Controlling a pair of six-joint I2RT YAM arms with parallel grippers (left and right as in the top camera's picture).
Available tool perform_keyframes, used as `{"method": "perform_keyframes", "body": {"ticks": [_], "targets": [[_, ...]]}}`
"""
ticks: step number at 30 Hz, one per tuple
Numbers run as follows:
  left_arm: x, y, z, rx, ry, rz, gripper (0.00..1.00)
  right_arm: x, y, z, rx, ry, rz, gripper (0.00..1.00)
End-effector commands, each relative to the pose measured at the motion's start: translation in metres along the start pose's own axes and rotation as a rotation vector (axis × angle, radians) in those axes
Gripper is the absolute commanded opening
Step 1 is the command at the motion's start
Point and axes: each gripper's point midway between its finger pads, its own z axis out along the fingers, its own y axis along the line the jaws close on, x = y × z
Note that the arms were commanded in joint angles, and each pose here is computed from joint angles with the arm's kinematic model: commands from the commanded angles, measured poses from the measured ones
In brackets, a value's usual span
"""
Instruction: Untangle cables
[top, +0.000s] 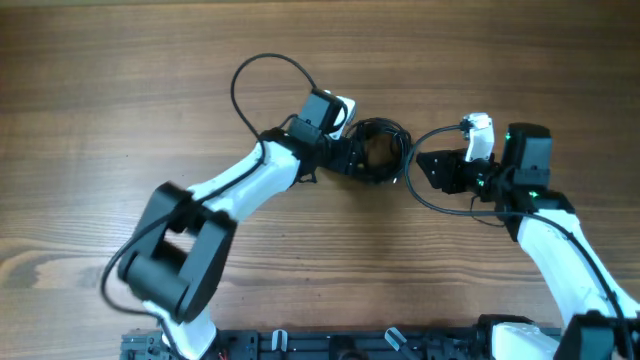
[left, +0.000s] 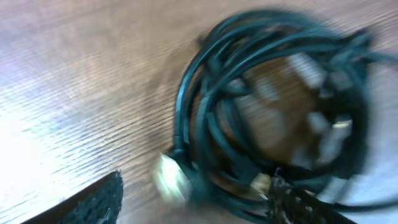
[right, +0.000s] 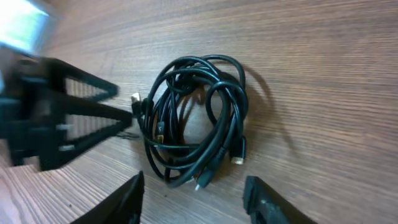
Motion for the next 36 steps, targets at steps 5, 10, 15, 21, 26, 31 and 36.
{"method": "perform_keyframes", "body": {"ticks": [5, 10, 15, 21, 26, 31, 36], "targets": [[-0.010, 0.019, -0.027, 0.005, -0.024, -0.312, 0.94, 0.010, -0.003, 0.040, -0.058, 0.043, 0.095, 0.64], [-0.008, 0.065, -0.034, -0.055, -0.021, -0.403, 0.97, 0.036, 0.005, 0.073, -0.080, 0.136, 0.318, 0.57], [-0.006, 0.092, -0.039, -0.089, -0.028, -0.454, 1.00, 0.058, 0.036, 0.085, -0.112, 0.246, 0.583, 0.34], [-0.007, 0.094, -0.039, -0.091, -0.030, -0.457, 1.00, 0.072, 0.094, 0.100, -0.184, 0.312, 0.615, 0.38], [-0.007, 0.094, -0.039, -0.091, -0.030, -0.457, 1.00, 0.070, 0.149, 0.114, -0.258, 0.240, 0.477, 0.52], [-0.013, 0.092, -0.039, -0.076, -0.054, -0.451, 1.00, 0.019, 0.161, 0.077, -0.392, 0.139, 0.448, 0.55], [-0.013, 0.066, -0.039, 0.069, -0.022, -0.448, 0.71, -0.017, 0.124, 0.039, -0.305, 0.002, 0.404, 0.61]]}}
